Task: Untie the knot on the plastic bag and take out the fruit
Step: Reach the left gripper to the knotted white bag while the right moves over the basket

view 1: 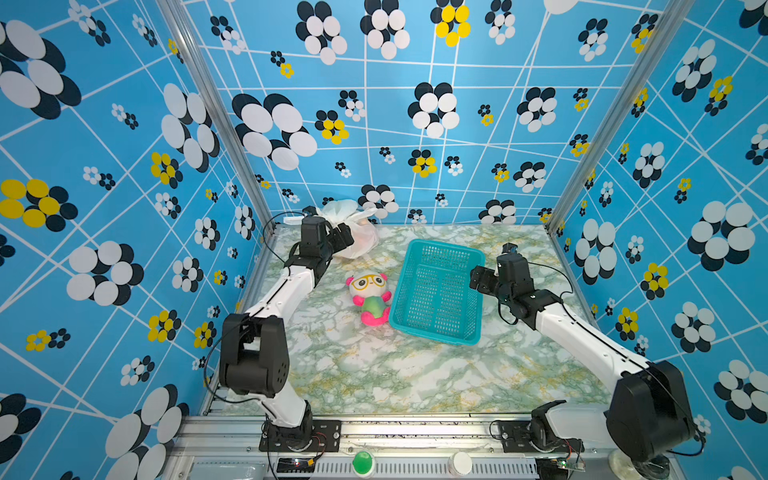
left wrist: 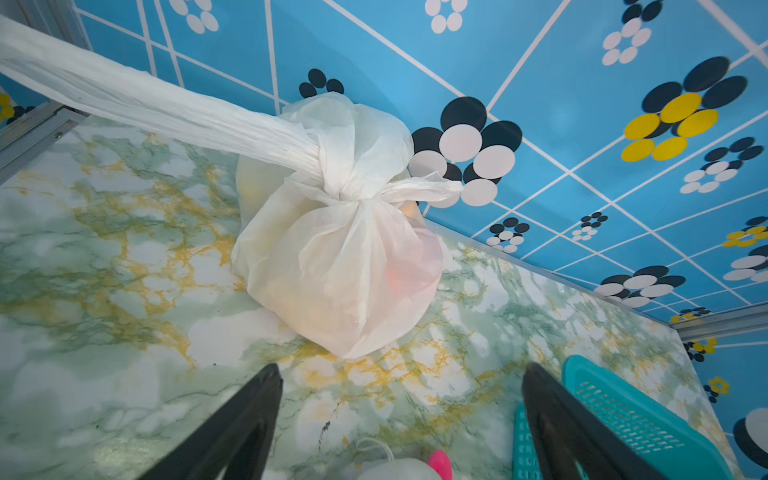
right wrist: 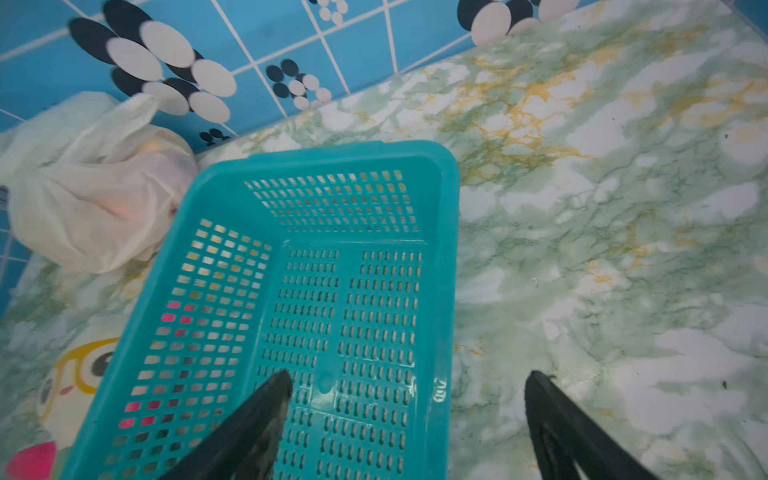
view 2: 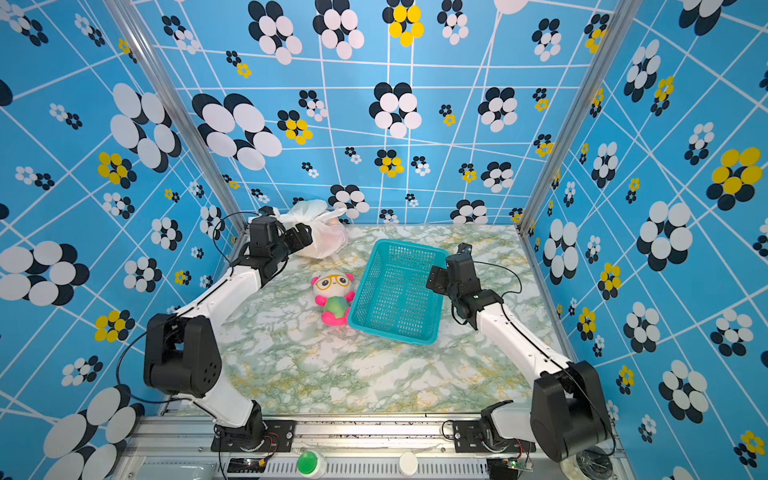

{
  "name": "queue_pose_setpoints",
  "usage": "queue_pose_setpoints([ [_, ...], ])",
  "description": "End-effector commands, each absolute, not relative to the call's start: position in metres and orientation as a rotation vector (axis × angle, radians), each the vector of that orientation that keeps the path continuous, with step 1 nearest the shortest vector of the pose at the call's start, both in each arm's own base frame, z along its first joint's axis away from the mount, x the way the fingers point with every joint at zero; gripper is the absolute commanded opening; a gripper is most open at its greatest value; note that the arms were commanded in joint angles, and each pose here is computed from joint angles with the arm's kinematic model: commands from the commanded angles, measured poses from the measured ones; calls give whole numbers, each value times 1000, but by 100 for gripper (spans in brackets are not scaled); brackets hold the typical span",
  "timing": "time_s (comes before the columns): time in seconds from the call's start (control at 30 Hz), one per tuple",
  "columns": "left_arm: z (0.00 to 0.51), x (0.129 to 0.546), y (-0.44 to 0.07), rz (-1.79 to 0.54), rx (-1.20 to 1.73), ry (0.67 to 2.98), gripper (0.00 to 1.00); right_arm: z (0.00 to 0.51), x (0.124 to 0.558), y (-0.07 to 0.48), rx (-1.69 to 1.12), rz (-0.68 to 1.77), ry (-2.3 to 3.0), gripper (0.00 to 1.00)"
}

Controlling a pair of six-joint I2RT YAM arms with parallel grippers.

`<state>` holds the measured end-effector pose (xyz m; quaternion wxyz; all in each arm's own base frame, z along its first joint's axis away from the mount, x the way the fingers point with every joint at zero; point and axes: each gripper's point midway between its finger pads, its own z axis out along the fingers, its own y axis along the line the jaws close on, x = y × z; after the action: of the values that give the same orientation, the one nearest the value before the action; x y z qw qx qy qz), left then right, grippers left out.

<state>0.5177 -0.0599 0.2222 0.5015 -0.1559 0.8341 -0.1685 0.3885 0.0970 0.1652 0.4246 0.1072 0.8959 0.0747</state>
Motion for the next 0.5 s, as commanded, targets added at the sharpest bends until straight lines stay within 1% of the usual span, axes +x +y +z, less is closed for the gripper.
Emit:
queue_pose_setpoints([
  [0.0,213,526,-52,-312,-335,2072,95,153,397,86,272,47,2285,89],
  [0.13,196,545,-59,-296,-320,2136,95,123,407,91,284,15,2360,79],
  [0.3,165,566,-66,-201,-302,2219,95,110,410,85,315,-27,2358,68],
  [0.4,156,575,-65,-164,-301,2240,95,104,407,72,341,-84,2362,53],
  [0.47,154,578,-63,-129,-306,2243,95,98,404,62,372,-110,2377,46],
])
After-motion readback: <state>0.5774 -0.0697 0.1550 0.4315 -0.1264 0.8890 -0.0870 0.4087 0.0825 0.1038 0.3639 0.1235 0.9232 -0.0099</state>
